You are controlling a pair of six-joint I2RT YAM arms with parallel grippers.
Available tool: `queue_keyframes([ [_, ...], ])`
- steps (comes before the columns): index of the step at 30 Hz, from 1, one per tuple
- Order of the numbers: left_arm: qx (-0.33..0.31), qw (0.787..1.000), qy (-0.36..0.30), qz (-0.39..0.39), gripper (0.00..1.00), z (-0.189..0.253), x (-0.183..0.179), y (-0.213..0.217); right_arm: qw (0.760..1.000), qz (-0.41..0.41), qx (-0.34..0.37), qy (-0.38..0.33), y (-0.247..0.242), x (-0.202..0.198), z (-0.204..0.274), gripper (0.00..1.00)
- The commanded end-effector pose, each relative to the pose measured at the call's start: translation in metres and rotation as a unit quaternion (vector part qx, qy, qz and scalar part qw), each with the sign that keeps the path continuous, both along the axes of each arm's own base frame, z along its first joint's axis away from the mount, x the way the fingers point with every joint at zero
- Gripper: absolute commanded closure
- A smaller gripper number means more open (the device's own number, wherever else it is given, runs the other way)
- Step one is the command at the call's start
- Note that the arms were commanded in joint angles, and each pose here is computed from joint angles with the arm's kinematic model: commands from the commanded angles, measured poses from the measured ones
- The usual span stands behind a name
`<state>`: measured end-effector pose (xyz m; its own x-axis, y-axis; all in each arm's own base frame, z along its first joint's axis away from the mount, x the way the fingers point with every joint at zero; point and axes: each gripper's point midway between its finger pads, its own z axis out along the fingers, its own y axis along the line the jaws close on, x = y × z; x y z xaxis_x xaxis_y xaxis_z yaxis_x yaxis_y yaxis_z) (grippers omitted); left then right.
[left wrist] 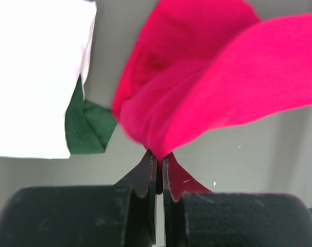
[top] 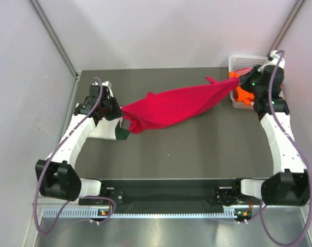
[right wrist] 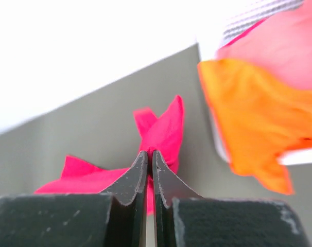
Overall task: Fold and stack the t-shirts
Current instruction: Flatten the tshirt out
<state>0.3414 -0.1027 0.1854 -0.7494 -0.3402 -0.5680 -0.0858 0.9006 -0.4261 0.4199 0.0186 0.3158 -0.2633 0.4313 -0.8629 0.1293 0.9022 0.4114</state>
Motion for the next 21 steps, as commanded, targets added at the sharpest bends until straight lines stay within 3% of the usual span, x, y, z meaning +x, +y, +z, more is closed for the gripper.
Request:
queue_keyframes([
  [1,0.017,1.000,-0.007,0.007,1.00,0.005,-0.010,0.008,1.000,0.018,0.023,0.002,-0.005,-0.017,-0.008,1.00],
  [7,0.046,0.999,-0.021,0.019,1.00,0.024,-0.009,0.019,0.999,0.031,0.029,-0.008,-0.006,-0.028,0.003,1.00],
  [12,0.072,0.995,-0.062,0.030,1.00,0.071,-0.007,0.030,0.998,0.037,0.030,-0.038,-0.008,-0.037,0.032,1.00],
  [16,0.066,0.987,-0.139,0.037,1.00,0.139,-0.006,0.033,0.995,0.045,0.019,-0.089,-0.007,-0.059,0.079,1.00],
  [21,0.032,0.964,-0.261,0.031,1.00,0.239,-0.036,0.031,0.984,0.046,-0.001,-0.174,-0.003,-0.102,0.143,1.00],
])
